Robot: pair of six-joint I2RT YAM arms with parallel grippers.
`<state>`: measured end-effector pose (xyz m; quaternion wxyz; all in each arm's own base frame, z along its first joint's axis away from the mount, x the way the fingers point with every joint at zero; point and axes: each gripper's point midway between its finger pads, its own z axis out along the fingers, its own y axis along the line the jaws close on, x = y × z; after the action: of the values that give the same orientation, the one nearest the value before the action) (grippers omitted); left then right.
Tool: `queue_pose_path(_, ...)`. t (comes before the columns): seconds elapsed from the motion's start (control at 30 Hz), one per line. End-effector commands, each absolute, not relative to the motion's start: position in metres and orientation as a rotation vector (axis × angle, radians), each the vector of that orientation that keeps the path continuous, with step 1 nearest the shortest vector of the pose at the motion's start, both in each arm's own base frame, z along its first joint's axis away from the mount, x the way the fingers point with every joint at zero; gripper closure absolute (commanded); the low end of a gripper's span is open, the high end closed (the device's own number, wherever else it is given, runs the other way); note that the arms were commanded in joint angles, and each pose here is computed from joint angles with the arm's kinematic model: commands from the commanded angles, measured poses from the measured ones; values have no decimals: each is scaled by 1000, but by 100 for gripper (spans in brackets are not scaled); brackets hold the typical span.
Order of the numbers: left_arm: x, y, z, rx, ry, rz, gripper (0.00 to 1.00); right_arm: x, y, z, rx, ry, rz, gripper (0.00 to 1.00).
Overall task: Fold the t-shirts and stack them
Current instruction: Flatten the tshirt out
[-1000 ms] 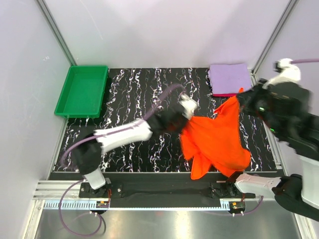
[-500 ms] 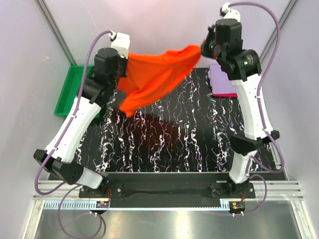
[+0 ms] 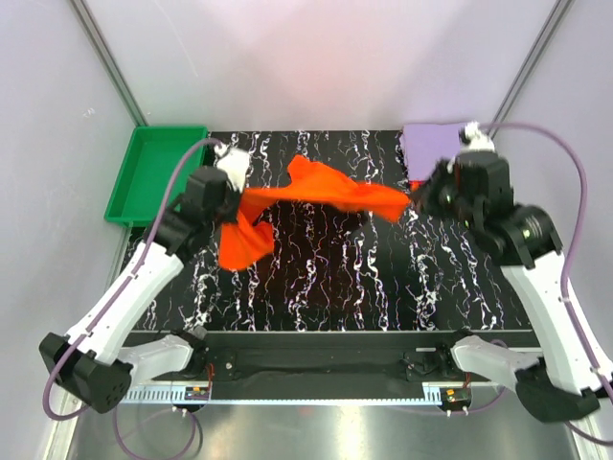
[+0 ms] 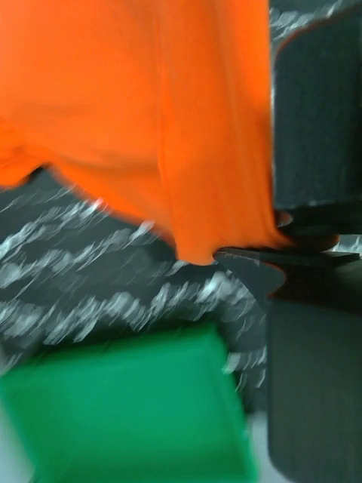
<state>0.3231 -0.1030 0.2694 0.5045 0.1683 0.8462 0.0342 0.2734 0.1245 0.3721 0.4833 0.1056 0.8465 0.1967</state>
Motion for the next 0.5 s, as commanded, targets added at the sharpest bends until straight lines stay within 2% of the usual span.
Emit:
queue_pose_path(0.0,267,-141,218,371,2186,-269,87,230,95,312,458,2209,392,100)
queue_pose_path(0.03,254,-150,206,325,2231,-338,84,215,89,291,489,2248,372,100)
queue_pose_path(0.07,235,-158,182,338,2291,-377,70,205,87,279,557,2277,381,100)
queue_pose_path(0.1,210,-179,174,370,2326,-555,53,186,85,256,621,2346,387,100)
queue_pose_path(0.13,209,-180,180,340,2310,-579,53,179,82,247,624,2371,367,100)
queue_pose_path(0.17,196,-189,178,369,2315,-627,36,172,84,240,654,2393,392,98)
queue_pose_path(0.2,188,-191,174,378,2324,-657,27,165,95,236,641,2425,467,79)
queue_pose_path(0.27,185,-177,181,306,2304,-614,1,153,108,226,629,2454,588,50)
queue_pose_path(0.3,183,-168,188,269,2313,-583,1,156,115,230,606,2427,647,40)
queue_pose_path(0.4,194,-146,217,173,2236,-472,1,160,120,230,538,2403,684,33)
queue_pose_path(0.43,198,-141,223,134,2223,-445,1,164,124,230,507,2413,683,24)
queue_pose_path(0.47,205,-135,227,88,2223,-403,1,168,127,230,444,2420,683,23)
